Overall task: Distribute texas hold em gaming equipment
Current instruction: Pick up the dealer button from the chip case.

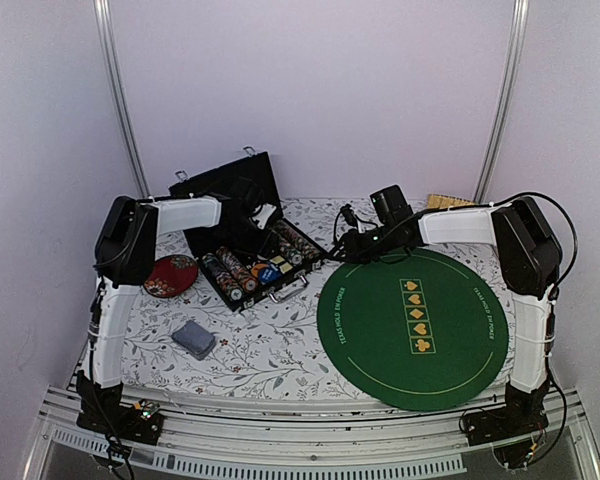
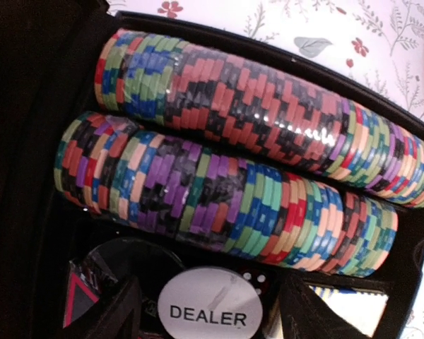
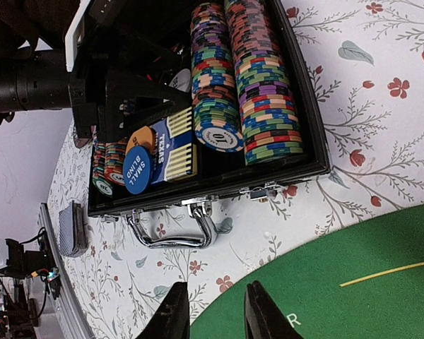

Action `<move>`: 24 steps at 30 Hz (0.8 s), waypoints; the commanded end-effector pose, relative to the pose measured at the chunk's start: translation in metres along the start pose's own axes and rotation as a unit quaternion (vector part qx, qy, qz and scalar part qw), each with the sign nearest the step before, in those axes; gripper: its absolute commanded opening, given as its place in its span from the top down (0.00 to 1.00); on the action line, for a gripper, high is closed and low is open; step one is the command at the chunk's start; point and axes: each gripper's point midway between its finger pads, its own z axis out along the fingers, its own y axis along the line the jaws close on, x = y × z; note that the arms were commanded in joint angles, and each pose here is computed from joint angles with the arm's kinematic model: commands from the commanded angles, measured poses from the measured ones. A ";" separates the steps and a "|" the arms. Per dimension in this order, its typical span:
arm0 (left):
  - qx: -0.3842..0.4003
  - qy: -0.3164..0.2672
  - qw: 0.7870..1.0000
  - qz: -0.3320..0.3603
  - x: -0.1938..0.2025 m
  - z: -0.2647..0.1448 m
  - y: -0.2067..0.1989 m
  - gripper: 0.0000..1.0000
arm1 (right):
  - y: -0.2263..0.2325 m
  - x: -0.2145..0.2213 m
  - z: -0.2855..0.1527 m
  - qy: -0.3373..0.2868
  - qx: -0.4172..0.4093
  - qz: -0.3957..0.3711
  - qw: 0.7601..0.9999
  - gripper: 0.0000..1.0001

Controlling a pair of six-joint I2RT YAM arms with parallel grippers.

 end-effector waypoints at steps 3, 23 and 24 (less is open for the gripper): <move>-0.026 0.044 0.999 0.009 0.024 0.021 0.009 0.32 | 0.006 -0.009 -0.003 -0.009 -0.005 -0.010 1.000 0.71; -0.042 0.085 0.995 0.038 0.054 0.018 -0.012 0.36 | 0.007 -0.010 -0.003 -0.009 -0.007 -0.011 1.000 0.71; -0.045 0.088 0.995 0.035 0.054 0.017 -0.011 0.36 | 0.007 -0.009 -0.003 -0.008 -0.007 -0.012 1.000 0.71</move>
